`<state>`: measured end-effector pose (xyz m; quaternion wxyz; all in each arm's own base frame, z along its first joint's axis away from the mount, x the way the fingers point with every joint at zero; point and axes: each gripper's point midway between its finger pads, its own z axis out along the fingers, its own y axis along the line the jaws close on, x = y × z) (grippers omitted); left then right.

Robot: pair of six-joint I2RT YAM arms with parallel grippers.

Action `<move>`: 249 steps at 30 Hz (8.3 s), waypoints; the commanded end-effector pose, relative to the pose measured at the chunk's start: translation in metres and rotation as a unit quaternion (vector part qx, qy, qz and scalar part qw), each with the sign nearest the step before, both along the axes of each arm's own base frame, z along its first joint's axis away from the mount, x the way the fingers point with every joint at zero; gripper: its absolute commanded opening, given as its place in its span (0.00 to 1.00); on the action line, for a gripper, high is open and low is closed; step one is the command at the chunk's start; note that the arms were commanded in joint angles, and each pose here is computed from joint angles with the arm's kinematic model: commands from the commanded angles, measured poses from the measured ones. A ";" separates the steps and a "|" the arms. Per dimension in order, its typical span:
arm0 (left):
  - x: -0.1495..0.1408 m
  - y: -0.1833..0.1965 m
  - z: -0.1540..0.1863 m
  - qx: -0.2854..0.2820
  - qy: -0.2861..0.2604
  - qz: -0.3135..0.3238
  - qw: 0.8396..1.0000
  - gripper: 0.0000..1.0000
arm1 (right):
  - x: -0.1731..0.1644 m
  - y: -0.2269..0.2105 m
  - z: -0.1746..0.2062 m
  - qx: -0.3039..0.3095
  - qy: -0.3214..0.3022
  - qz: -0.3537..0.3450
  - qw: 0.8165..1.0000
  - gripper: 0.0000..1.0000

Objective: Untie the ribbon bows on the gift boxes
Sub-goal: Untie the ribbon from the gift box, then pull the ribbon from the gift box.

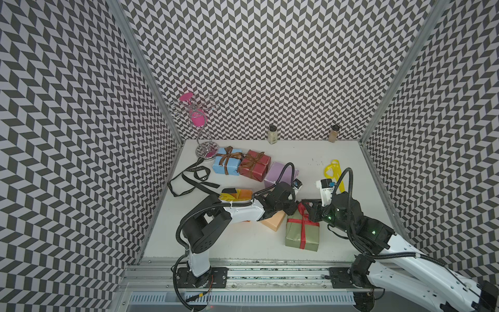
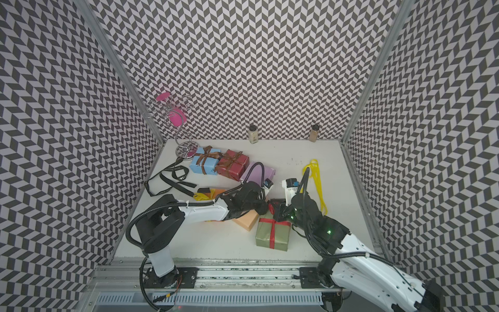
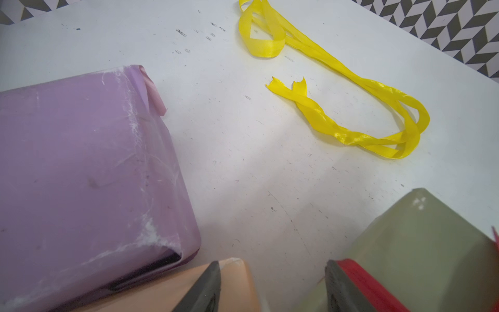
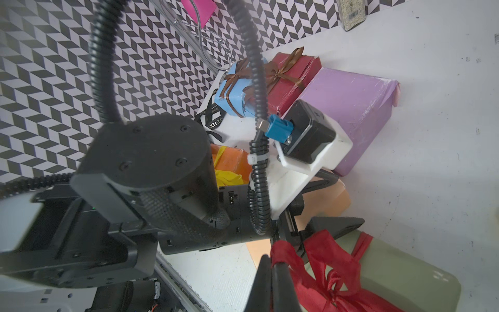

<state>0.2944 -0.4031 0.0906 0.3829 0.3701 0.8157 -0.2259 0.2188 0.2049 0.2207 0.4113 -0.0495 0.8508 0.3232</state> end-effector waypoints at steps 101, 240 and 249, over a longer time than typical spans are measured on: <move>-0.095 0.021 0.083 -0.033 -0.051 -0.053 0.997 0.64 | 0.050 -0.067 -0.065 -0.091 0.065 -0.085 0.990 0.39; -0.075 0.146 0.069 -0.165 0.014 0.143 0.976 0.58 | 0.008 0.006 -0.074 -0.053 0.051 0.103 0.992 0.42; -0.099 0.120 0.055 -0.138 0.015 0.068 0.988 0.77 | -0.023 0.025 -0.087 -0.122 0.093 0.138 0.979 0.48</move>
